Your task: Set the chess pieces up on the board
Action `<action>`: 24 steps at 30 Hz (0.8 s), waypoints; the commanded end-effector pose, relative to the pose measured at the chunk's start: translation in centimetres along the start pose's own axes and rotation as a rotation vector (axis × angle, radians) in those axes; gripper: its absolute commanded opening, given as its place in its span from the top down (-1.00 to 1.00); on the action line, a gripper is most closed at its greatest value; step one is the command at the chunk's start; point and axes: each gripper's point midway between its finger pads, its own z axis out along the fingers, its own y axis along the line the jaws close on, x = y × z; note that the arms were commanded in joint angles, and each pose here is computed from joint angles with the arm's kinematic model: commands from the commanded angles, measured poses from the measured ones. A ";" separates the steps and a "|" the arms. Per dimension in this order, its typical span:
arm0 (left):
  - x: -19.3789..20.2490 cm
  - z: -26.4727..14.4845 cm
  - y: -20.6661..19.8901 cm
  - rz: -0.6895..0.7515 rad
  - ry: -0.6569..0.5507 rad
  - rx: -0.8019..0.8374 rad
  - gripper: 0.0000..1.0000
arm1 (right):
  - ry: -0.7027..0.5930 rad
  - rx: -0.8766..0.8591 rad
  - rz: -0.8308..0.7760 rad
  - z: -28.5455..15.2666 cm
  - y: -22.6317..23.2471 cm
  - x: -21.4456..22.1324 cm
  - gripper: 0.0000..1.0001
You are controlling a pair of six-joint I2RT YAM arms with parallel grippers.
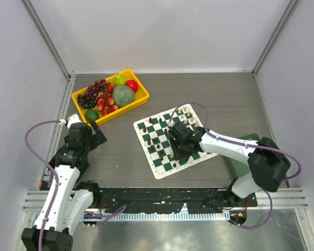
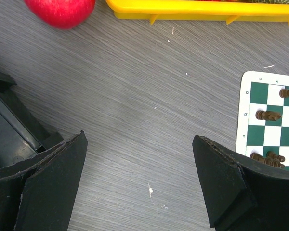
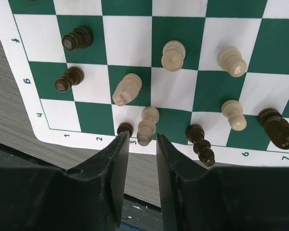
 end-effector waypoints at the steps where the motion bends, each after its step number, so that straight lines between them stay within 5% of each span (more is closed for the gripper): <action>1: -1.0 0.1 -0.2 0.007 -0.036 0.006 -0.98 | -0.065 -0.017 -0.011 -0.5 1.0 -2.2 0.31; 13: -0.8 0.1 -0.1 0.010 -0.031 0.003 -0.98 | -0.047 0.007 -0.017 0.0 0.6 -1.8 0.38; 19: -0.9 0.1 -0.2 0.009 -0.033 0.006 -0.98 | -0.063 -0.007 -0.019 -0.6 0.9 -2.3 0.67; 24: -0.8 0.2 -0.2 0.011 -0.028 0.006 -0.98 | -0.103 -0.024 -0.024 -2.4 1.4 -3.5 0.73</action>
